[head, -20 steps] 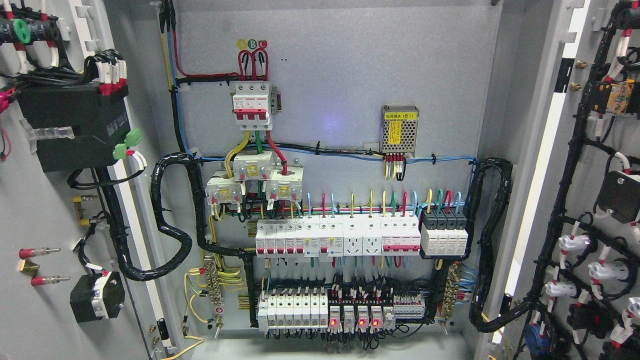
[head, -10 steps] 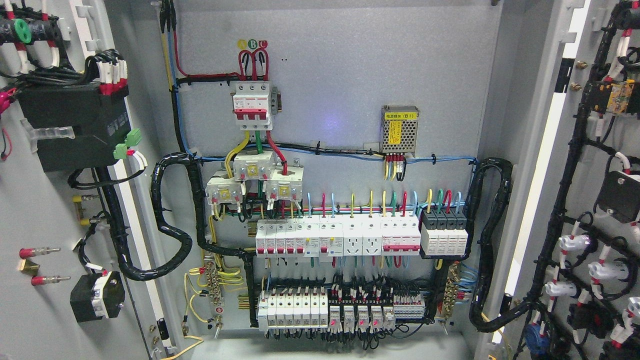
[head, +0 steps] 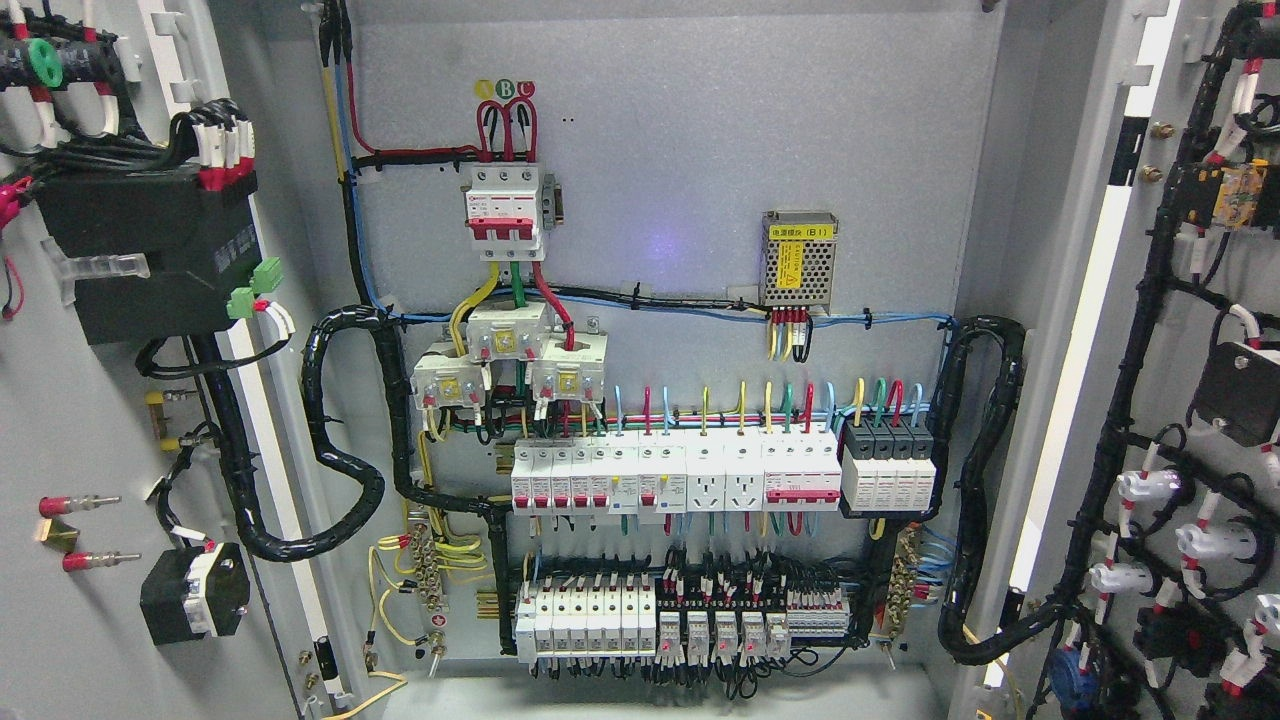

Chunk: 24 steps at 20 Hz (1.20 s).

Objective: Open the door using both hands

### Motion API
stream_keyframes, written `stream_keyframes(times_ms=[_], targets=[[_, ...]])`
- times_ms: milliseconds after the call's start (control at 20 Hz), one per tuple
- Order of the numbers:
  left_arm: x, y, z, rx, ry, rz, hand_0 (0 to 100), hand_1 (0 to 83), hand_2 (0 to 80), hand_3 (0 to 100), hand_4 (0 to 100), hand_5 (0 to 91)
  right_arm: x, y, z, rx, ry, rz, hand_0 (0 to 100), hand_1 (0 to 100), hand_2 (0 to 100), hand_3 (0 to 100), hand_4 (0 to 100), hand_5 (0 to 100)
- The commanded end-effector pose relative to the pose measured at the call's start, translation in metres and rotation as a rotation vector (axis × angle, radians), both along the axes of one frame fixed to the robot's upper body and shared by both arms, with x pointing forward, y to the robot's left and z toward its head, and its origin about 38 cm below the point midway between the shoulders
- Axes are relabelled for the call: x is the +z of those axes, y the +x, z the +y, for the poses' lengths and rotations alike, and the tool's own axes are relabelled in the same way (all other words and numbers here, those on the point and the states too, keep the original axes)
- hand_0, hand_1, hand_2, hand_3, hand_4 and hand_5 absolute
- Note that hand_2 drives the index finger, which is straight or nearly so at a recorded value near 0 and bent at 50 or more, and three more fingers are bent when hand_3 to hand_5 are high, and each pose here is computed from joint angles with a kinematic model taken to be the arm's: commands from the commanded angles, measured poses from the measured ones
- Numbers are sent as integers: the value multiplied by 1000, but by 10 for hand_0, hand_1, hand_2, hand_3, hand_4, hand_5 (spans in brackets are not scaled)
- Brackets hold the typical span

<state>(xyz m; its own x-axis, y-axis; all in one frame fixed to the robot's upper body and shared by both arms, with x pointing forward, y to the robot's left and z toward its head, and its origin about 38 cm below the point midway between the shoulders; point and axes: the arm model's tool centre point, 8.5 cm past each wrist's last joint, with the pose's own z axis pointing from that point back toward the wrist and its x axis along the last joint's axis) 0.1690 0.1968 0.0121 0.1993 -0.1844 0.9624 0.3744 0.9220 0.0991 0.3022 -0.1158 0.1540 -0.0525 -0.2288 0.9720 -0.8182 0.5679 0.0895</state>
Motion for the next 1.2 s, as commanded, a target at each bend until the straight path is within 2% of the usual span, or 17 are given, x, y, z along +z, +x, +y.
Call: stream_keyframes(times_ms=[0,150,250,601,852,952,1152], targets=[[57,17,-13,-51,-73,-174,0,0,0,0,0,0,10,-7,-41,-103,-24,-38,191,0,0,0,0,0],[71,27,-16,-59,-96,-239,0,0,0,0,0,0,8,-2,-64,-245,-18,-25,191,0,0,0,0,0],[80,39,-18,-61,-103,-284,0,0,0,0,0,0,9,-4,-69,-299,13,-58,191,0,0,0,0,0],[111,61,-24,-75,-152,-426,0,0,0,0,0,0,19,-19,-93,-351,62,-239,191,0,0,0,0,0],[122,64,-24,-84,-169,-482,0,0,0,0,0,0,17,-28,-111,-403,63,-279,191,0,0,0,0,0],[129,63,-23,-92,-198,-540,0,0,0,0,0,0,13,-34,-123,-438,52,-271,191,0,0,0,0,0],[138,67,-24,-100,-218,-594,0,0,0,0,0,0,22,-38,-136,-490,81,-356,191,0,0,0,0,0]])
